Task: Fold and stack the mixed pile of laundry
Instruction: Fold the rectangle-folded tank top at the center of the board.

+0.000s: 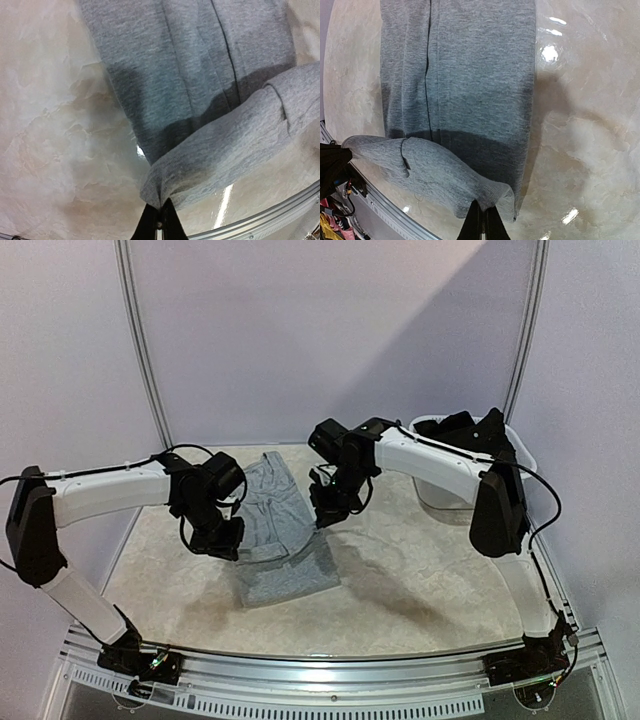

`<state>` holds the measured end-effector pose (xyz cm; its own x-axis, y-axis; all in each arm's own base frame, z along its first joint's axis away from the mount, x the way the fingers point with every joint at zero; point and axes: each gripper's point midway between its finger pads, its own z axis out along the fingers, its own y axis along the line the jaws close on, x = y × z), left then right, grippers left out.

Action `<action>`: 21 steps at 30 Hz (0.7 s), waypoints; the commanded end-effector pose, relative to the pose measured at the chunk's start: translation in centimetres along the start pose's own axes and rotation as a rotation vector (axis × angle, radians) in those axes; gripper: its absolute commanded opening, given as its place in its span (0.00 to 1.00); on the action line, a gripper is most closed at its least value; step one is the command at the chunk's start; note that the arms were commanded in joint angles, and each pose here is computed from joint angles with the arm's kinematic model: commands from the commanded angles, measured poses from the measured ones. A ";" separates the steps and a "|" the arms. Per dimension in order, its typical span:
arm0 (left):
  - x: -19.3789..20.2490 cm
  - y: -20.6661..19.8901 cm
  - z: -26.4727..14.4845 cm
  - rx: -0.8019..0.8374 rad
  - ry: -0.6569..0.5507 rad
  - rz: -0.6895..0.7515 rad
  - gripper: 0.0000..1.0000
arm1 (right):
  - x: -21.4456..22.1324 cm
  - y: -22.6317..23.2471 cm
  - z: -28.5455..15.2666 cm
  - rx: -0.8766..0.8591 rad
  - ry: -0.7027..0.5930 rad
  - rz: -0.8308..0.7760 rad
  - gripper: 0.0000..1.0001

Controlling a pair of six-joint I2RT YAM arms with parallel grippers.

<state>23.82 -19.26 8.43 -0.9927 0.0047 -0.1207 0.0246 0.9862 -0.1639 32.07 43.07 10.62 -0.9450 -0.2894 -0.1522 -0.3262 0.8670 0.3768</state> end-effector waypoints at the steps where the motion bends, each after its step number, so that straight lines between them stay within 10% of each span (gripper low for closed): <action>1: -1.6 -0.1 0.7 0.023 0.001 0.014 0.02 | -1.2 -0.5 1.3 -0.027 0.000 -0.006 0.00; 14: -2.5 0.5 4.0 0.007 0.029 -0.022 0.07 | -1.9 -2.1 4.6 -0.044 0.035 0.024 0.04; 21: -3.9 1.4 2.9 -0.026 -0.016 -0.053 0.32 | -3.7 -1.8 3.7 -0.103 0.002 0.056 0.34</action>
<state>26.41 -18.75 4.65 -0.9966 -0.0231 -0.0785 -0.0118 0.9899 -0.1410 34.50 43.39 5.83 -0.9573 -0.2739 -0.0928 -0.2869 0.8591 0.4239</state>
